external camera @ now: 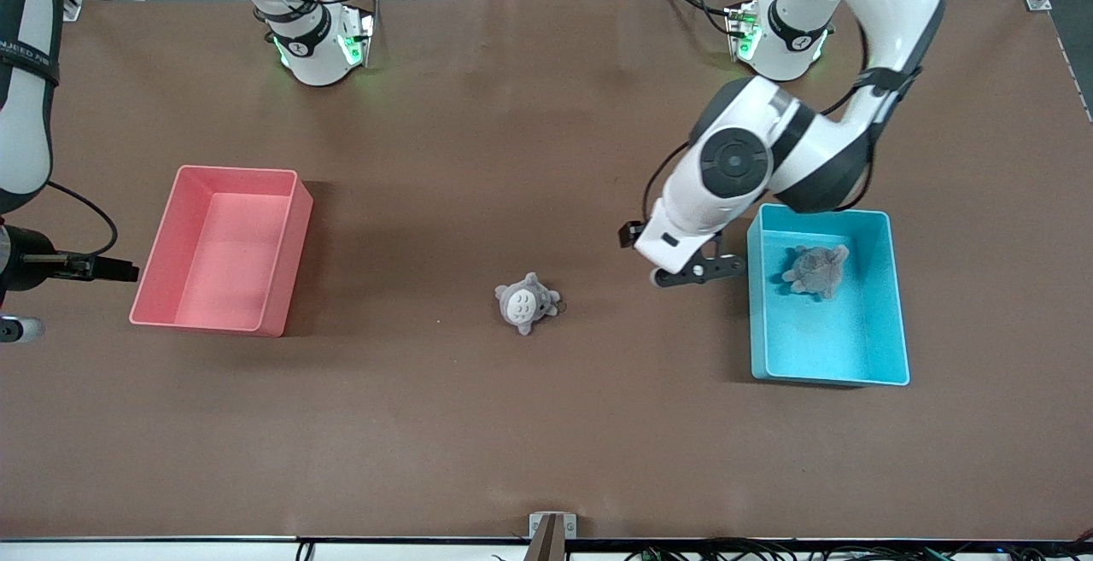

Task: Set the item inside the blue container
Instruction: 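Retract the right arm to rest while the left gripper reaches the Totoro, then close the left gripper on the gray Totoro plush on the table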

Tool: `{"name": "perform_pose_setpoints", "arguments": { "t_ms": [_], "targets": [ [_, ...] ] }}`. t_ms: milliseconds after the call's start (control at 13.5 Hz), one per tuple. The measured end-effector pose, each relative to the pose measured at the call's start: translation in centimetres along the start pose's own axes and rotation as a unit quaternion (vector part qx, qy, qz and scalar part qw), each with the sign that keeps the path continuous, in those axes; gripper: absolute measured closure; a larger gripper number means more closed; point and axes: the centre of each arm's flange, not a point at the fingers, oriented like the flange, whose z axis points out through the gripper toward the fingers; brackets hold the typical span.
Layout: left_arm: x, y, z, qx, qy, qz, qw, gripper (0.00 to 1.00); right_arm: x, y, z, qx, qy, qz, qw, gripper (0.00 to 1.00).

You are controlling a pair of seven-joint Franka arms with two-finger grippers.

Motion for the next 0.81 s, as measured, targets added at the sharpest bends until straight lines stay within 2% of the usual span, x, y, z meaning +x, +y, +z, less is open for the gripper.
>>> {"name": "perform_pose_setpoints", "arguments": {
  "t_ms": [148,296,592,814],
  "targets": [
    [-1.0,4.3,1.5,-0.029,-0.003,-0.084,0.996,0.0,0.0,-0.6,-0.2,0.004,0.002,-0.005,1.0,0.0],
    [-1.4,7.7,3.1,-0.072,-0.001,-0.145,0.987,0.0,-0.1,-0.9,-0.6,0.007,0.005,-0.007,1.0,0.0],
    [-0.6,10.6,5.8,-0.151,0.011,-0.247,0.957,0.0,-1.5,-0.7,-2.6,0.01,0.019,-0.007,1.0,0.0],
    [-0.9,12.4,9.9,-0.169,0.039,-0.294,0.94,0.0,-3.7,-0.4,-3.9,0.016,0.044,-0.007,0.999,0.0]
  ]
}}
